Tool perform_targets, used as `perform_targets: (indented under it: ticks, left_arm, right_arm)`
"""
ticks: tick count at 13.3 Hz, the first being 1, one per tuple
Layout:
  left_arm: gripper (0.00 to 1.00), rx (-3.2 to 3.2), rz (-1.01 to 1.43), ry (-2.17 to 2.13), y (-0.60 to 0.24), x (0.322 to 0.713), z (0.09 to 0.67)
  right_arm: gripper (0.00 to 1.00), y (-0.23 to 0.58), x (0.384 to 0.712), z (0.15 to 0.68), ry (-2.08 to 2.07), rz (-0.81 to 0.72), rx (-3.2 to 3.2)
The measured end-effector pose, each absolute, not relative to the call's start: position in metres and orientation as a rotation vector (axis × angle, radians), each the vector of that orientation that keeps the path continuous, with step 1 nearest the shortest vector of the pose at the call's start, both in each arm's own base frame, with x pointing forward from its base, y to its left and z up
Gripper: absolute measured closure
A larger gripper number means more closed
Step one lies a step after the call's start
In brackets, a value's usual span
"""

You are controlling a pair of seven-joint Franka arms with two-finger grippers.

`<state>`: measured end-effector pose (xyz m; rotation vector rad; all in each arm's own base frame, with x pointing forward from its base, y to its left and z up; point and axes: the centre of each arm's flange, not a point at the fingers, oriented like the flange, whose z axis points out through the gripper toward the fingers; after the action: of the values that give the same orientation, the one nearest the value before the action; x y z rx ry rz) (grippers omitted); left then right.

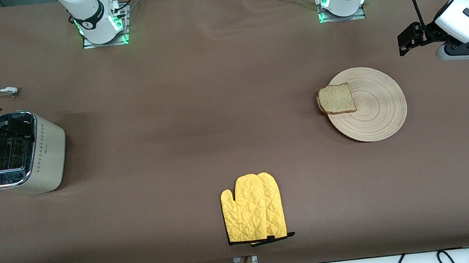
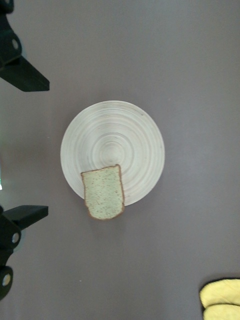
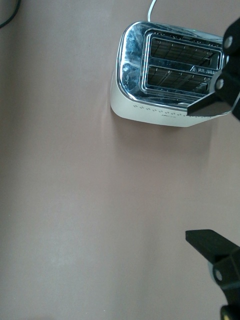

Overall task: Move plate and put bread in toaster
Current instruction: 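Lower the left gripper toward the wooden plate's rim, then close the left gripper on the wooden plate's rim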

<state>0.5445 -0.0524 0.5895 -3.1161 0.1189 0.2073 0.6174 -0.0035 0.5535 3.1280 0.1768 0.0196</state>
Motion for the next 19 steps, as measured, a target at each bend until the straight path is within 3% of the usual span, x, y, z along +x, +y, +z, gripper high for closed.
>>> perform_targets:
  ticks: [9, 14, 17, 19]
  left_arm:
    - [0.00, -3.327, 0.557, -0.074, 0.113, 0.568, 0.483]
    - [0.00, -3.742, 0.706, -0.151, 0.262, 0.538, 0.339]
    - [0.00, -3.945, 0.736, -0.092, 0.271, 0.534, 0.248]
    - [0.00, -4.031, 0.627, 0.035, 0.266, 0.536, 0.194]
  right_arm:
    - [0.00, -0.004, 0.617, 0.554, 0.175, 0.020, 3.128]
    - [0.00, -0.004, 0.617, 0.554, 0.174, 0.020, 3.128]
    - [0.00, -0.004, 0.617, 0.554, 0.174, 0.020, 3.128]
    - [0.00, -0.004, 0.617, 0.554, 0.173, 0.020, 3.128]
